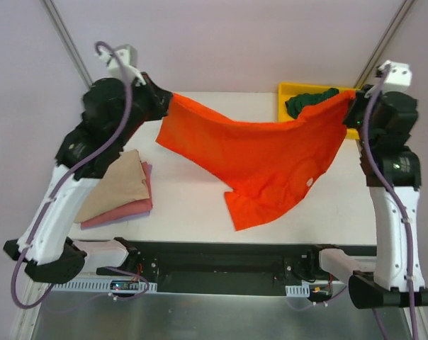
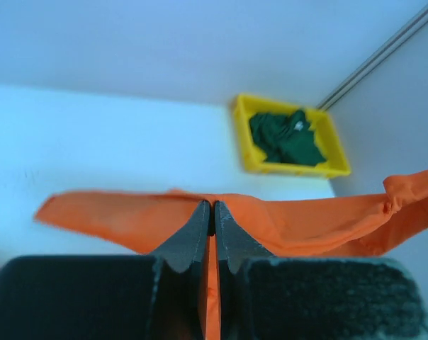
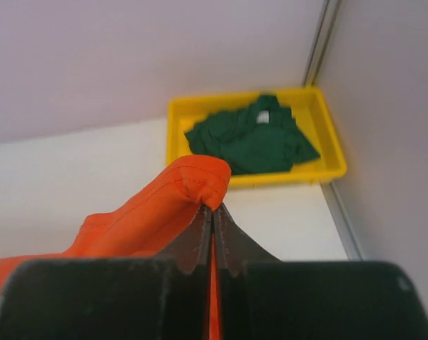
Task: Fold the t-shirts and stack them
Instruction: Flatten out the tshirt
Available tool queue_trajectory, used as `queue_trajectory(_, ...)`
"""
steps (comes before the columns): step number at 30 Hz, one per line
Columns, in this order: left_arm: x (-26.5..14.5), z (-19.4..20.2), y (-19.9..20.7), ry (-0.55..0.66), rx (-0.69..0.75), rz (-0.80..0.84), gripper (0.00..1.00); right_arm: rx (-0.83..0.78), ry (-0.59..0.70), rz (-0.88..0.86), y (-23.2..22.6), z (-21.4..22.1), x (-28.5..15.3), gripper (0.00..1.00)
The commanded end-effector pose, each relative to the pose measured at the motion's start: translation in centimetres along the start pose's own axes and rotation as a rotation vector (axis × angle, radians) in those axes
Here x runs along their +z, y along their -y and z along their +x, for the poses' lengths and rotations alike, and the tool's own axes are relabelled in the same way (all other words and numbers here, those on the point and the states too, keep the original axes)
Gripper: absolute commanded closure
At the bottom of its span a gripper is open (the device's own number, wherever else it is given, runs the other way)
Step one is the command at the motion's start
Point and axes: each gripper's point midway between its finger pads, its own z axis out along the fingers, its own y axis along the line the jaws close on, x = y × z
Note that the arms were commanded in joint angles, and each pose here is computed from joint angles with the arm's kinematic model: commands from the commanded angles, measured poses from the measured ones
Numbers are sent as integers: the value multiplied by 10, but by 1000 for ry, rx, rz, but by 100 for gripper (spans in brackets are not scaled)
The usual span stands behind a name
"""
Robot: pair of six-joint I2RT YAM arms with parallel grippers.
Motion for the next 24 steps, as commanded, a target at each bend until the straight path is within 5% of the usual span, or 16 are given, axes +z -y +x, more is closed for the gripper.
queue_trajectory(1,-80,-78,11,227,53,83,100,-12,230,-85,0,-92,-90,100)
queue_trajectory(9,-223,-125,48,410,31,458,100,-16,573,-276,-11,-176,-240,100)
queue_trajectory(14,-260,-119,63,401,29,611,100,-32,756,-347,-12,-201,-312,100)
queue_trajectory(19,-237,-125,61,396,13,542,100,-56,777,-266,-1,-211,-302,100)
queue_trajectory(24,-124,-101,24,300,15,190,100,-136,591,-176,-3,-187,-198,100)
